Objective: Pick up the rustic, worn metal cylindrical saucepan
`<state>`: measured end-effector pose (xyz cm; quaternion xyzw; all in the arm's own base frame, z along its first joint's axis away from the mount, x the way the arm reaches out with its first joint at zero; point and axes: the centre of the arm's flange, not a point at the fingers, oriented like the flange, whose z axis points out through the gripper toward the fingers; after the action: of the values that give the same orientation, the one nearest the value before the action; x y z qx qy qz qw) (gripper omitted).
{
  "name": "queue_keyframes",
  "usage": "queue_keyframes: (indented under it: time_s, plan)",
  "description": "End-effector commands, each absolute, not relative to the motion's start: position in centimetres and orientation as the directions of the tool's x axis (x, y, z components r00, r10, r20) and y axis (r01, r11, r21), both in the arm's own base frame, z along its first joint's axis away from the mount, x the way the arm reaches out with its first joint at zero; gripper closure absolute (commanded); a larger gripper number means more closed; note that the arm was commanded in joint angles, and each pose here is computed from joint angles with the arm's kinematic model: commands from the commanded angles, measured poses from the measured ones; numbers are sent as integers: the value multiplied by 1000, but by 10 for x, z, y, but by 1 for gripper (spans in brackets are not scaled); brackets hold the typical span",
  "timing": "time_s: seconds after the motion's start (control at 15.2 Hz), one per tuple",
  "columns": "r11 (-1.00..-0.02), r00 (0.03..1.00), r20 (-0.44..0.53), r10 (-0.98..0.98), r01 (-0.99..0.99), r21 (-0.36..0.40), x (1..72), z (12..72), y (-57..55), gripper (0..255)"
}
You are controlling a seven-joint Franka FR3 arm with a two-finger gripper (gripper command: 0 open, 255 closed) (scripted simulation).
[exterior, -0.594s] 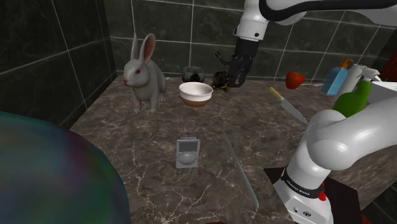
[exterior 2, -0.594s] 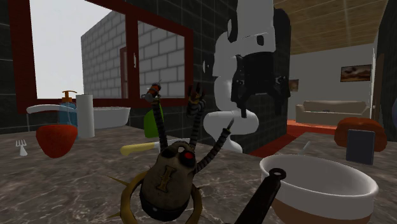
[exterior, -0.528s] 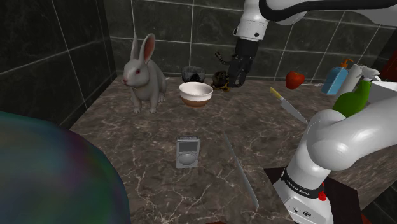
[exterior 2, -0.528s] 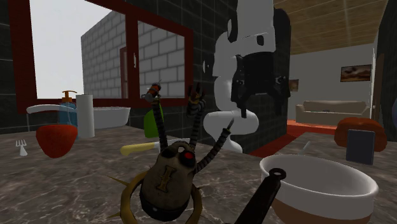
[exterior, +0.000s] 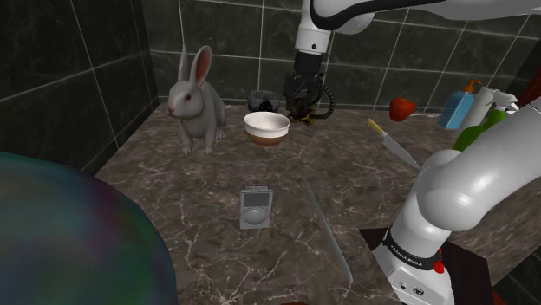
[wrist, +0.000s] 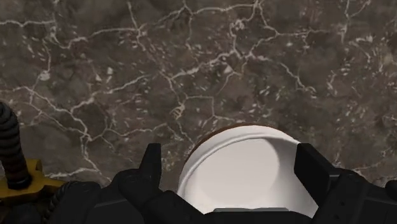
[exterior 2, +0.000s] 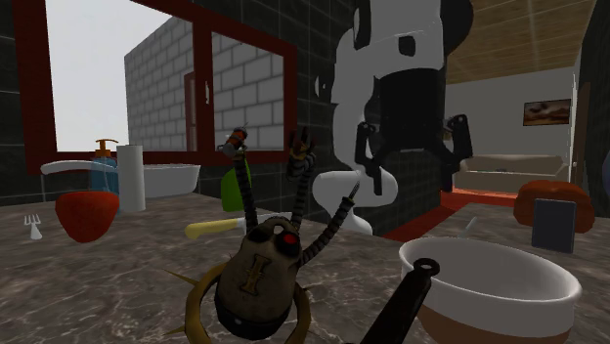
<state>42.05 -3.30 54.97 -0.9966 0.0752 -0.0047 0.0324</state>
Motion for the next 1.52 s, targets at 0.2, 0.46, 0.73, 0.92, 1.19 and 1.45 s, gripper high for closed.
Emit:
queue_keyframes:
  time_s: [0.2, 0.46, 0.73, 0.92, 1.19, 1.45]
  plan:
    - [-967, 968, -13, -250, -251, -54, 483, 544, -56, 0]
    - [-944, 945, -26, -327, -328, -44, 531, 537, -78, 0]
    - [-914, 915, -37, -403, -404, -33, 577, 530, -105, 0]
    - [-888, 888, -46, -457, -459, -24, 611, 524, -127, 0]
    - [-849, 848, -56, -528, -529, -11, 653, 516, -160, 0]
    - [-845, 844, -57, -533, -534, -10, 656, 500, -163, 0]
